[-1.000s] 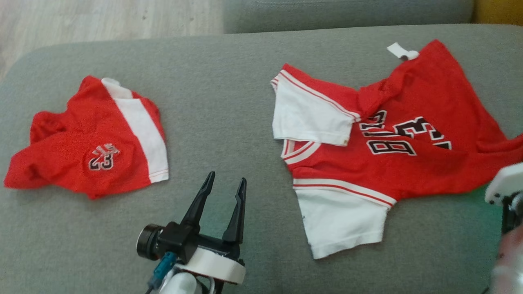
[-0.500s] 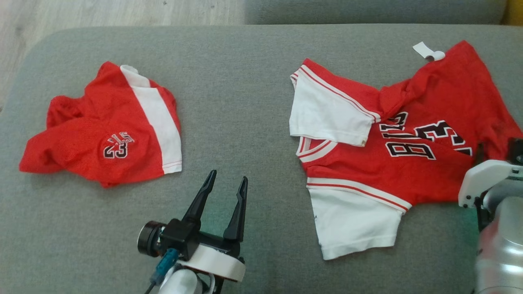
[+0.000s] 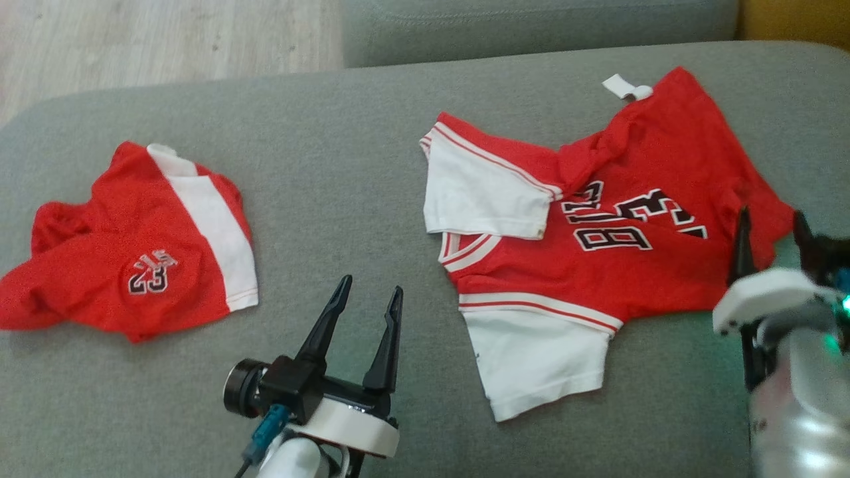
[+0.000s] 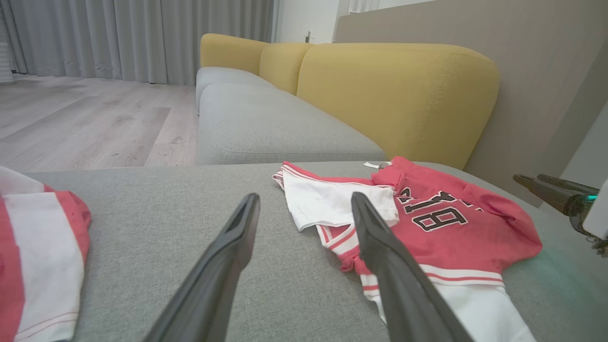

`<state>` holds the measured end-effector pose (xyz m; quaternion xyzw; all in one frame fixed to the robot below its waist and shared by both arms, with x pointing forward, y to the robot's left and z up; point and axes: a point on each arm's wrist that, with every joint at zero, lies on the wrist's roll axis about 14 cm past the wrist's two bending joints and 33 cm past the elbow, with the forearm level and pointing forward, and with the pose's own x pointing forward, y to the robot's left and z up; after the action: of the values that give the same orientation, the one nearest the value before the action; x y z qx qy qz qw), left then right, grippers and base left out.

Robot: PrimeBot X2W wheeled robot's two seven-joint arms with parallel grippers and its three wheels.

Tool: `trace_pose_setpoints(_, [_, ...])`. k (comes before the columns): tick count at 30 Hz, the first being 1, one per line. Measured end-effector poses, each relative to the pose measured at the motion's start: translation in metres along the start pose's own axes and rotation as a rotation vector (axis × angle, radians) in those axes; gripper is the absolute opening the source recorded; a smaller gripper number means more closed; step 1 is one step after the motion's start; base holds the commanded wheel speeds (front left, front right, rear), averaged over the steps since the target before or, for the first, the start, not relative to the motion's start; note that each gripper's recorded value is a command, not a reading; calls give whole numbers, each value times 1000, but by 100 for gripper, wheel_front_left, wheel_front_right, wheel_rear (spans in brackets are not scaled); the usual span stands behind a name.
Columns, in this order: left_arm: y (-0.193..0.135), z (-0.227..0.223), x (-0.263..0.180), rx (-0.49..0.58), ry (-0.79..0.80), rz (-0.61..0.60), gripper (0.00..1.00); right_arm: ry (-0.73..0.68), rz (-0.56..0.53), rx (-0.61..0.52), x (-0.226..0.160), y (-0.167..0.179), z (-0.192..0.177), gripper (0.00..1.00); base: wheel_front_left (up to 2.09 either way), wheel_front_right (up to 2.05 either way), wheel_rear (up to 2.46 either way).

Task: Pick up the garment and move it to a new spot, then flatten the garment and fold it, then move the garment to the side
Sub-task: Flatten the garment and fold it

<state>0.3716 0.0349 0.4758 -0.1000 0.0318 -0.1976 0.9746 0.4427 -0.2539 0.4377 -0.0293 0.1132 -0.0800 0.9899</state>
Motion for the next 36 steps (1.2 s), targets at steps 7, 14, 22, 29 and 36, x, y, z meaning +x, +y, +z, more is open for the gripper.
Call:
trace_pose_setpoints(7, [-13, 6, -3, -15, -16, -32, 100, -84, -15, 103, -51, -14, -3, 100, 0, 0, 0])
trace_pose_setpoints(14, [-14, -7, -8, -66, 25, -17, 100, -131, 14, 128, -73, -8, 3, 100, 0, 0, 0])
trace_pose_setpoints(22, [-25, -39, 19, -126, 202, -54, 100, -150, 8, 124, -72, -11, 8, 100, 0, 0, 0])
trace_pose_setpoints(29, [-40, -61, 49, -108, 353, -127, 100, -132, -29, 142, -68, -22, 2, 100, 0, 0, 0])
trace_pose_setpoints(36, [-51, -96, 51, -165, 516, -158, 100, -118, -59, 148, -67, -32, -3, 100, 0, 0, 0])
